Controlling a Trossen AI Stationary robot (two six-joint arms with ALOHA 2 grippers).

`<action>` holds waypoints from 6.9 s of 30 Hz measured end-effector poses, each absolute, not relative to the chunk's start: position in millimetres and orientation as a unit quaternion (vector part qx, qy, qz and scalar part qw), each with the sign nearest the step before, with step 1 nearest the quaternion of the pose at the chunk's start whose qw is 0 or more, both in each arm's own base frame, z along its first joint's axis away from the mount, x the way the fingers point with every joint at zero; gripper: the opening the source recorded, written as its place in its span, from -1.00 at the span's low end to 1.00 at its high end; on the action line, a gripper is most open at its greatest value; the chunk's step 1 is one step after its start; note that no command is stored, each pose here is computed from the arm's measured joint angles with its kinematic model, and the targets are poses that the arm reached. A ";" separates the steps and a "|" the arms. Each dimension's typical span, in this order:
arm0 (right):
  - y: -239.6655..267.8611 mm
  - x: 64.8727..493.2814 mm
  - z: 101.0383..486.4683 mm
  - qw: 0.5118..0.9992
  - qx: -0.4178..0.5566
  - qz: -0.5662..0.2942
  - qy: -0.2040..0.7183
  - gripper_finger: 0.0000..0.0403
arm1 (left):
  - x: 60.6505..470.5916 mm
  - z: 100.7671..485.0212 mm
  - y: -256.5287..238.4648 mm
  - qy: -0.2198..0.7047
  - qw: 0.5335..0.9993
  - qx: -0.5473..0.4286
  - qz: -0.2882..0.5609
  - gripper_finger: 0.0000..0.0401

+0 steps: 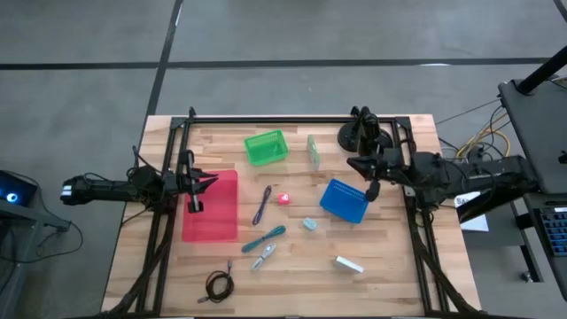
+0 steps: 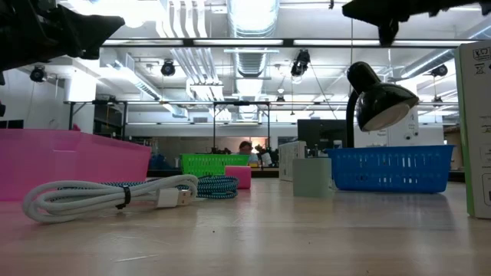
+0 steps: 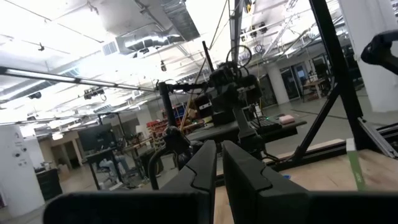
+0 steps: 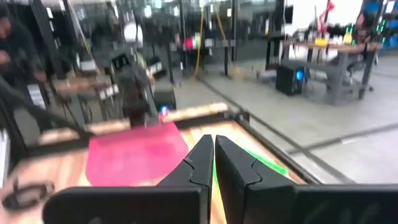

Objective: Pick and place items into bin
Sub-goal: Put the bottom card reader box into the green bin

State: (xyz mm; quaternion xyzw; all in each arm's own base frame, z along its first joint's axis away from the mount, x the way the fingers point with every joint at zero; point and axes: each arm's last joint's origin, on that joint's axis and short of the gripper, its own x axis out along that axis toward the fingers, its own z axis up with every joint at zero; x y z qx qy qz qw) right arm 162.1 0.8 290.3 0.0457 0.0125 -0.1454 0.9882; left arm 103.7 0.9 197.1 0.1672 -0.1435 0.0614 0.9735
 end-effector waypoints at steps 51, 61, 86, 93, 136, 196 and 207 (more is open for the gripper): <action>123.6 261.6 354.8 0.764 0.303 -0.101 0.561 -0.21 | 103.1 199.0 1.0 -0.152 0.972 0.166 0.064 -0.94; 173.9 252.1 335.6 0.752 0.282 -0.110 0.585 -0.22 | 103.3 198.8 1.0 -0.151 0.973 0.164 0.064 -0.94; 220.8 260.4 279.8 0.710 0.198 -0.106 0.668 -0.26 | 105.7 196.5 1.0 -0.141 0.975 0.163 0.061 -0.94; 222.8 263.3 271.7 0.707 0.180 -0.111 0.674 -0.04 | 105.9 196.1 1.0 -0.139 0.975 0.164 0.061 -0.94; 224.1 267.7 228.3 0.691 0.122 -0.159 0.694 0.11 | 106.4 195.2 1.0 -0.136 0.975 0.164 0.061 -0.94; 213.6 262.1 256.1 0.853 -0.186 -0.206 0.442 -0.83 | 109.2 193.0 0.9 -0.123 0.977 0.165 0.058 -0.94; 195.9 249.5 240.3 0.867 -0.156 -0.203 0.427 -0.83 | 109.2 193.0 0.9 -0.123 0.977 0.165 0.059 -0.94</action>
